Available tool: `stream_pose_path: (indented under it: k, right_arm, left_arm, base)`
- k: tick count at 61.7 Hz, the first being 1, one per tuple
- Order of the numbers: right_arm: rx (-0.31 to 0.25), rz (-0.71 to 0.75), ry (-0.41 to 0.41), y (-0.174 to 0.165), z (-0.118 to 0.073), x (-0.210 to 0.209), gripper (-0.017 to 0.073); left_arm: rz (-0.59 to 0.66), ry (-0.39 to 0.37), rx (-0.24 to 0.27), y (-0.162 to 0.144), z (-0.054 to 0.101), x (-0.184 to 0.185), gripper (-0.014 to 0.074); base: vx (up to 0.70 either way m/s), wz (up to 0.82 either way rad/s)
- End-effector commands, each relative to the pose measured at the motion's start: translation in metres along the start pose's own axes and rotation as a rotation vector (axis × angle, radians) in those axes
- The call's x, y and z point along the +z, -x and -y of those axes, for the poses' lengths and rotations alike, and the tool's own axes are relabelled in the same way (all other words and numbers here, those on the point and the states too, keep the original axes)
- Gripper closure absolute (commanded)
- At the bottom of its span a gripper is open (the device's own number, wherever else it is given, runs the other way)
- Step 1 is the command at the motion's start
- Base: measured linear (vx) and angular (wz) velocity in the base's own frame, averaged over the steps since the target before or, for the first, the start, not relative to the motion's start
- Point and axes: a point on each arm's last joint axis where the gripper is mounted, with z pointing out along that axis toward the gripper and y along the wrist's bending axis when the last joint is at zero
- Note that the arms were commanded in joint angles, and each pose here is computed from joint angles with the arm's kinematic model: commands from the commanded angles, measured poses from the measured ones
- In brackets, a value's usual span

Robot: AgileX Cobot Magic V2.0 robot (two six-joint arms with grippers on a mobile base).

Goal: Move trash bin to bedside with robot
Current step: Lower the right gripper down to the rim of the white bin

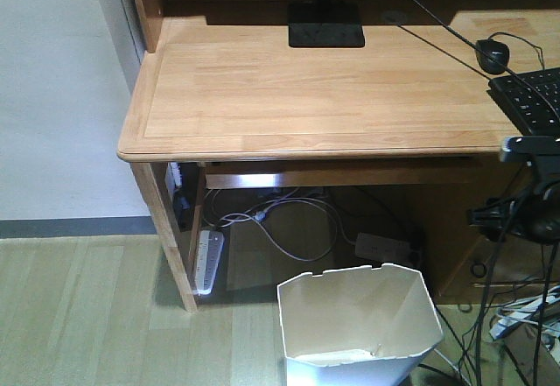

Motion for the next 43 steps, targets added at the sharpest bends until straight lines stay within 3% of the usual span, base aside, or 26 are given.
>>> stream_pose_path:
  k: [1,14,23,43]
  right_arm:
    - [-0.024,0.059,0.003,0.018,0.002,0.023,0.0034]
    - [-0.083,-0.046,0.021,0.015,-0.001,0.093,0.0034]
    - [-0.087,-0.115,0.035,0.003,-0.003,0.137,0.0034]
    - [-0.142,-0.181,0.059,-0.022,-0.009,0.208,0.0034]
  left_arm:
    - [0.052,-0.005,-0.013,-0.003,0.0,0.002,0.0599]
    - [0.051,-0.005,-0.012,-0.003,0.0,0.002,0.0599]
    - [0.051,-0.005,-0.012,-0.003,0.0,0.002,0.0599]
    - [0.051,-0.005,-0.012,-0.003,0.0,0.002,0.0599]
  base:
    - [0.0,0.0]
    - [0.0,0.0]
    - [0.0,0.0]
    - [0.0,0.0]
